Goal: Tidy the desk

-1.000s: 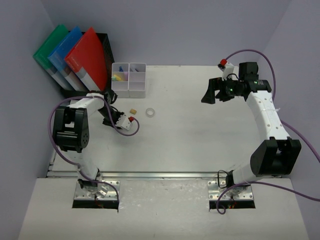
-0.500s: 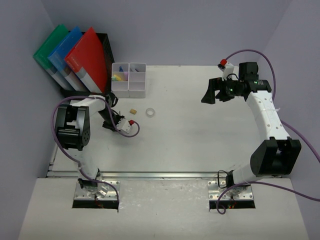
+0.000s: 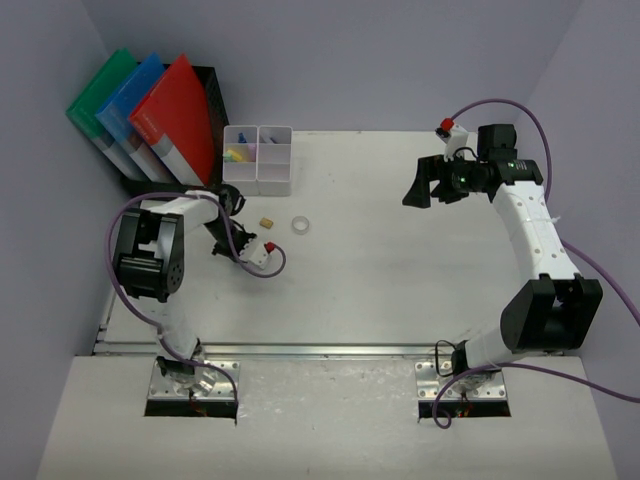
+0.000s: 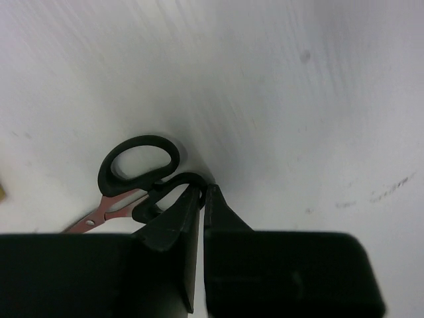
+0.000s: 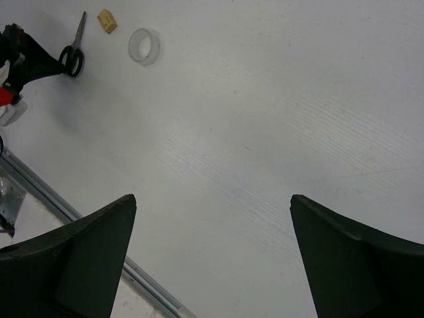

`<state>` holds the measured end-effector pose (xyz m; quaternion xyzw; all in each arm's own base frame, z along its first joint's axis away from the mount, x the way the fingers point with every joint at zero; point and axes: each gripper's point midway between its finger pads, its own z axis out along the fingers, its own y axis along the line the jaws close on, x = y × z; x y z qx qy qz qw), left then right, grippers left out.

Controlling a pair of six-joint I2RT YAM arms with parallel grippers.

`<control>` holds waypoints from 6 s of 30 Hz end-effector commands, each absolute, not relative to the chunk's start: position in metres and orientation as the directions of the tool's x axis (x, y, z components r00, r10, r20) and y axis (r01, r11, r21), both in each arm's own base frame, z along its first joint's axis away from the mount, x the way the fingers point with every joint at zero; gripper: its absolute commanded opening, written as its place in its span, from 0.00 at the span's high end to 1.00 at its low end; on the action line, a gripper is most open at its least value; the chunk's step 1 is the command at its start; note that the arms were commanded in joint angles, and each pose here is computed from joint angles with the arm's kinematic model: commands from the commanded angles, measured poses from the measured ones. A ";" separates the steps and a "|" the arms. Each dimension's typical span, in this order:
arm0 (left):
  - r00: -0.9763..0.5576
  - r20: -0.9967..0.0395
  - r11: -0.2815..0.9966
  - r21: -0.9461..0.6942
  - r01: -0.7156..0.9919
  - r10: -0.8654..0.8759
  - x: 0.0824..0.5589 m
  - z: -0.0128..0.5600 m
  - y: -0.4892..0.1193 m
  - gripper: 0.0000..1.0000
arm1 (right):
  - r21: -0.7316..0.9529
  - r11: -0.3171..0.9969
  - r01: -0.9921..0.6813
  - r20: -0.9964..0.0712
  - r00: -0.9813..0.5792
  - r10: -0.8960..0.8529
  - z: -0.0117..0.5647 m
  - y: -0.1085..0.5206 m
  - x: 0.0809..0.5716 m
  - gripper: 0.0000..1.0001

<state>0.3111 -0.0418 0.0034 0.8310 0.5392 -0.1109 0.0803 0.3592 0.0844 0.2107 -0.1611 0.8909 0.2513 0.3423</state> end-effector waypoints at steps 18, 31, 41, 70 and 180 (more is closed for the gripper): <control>-0.221 -0.972 0.240 -0.234 0.942 -0.080 0.406 0.293 -0.218 1.00 | 0.318 0.812 -0.490 -0.733 -0.670 -0.117 0.226 0.085 0.371 0.01; -0.174 -0.928 0.424 -0.310 0.851 -0.329 0.503 0.313 -0.179 1.00 | 0.295 0.822 -0.487 -0.737 -0.664 -0.129 0.226 0.082 0.370 0.01; -0.258 -0.883 0.474 -0.435 0.765 -0.393 0.537 0.273 -0.171 1.00 | 0.284 0.828 -0.483 -0.737 -0.663 -0.134 0.226 0.080 0.374 0.01; -0.278 -0.753 0.645 -0.656 0.392 -0.597 0.594 0.195 -0.135 0.72 | 0.286 0.833 -0.474 -0.719 -0.681 -0.141 0.220 0.078 0.373 0.01; -0.618 -0.473 0.706 0.011 0.708 0.627 0.444 0.084 -0.258 0.32 | 0.309 0.815 -0.490 -0.728 -0.673 -0.129 0.221 0.084 0.362 0.01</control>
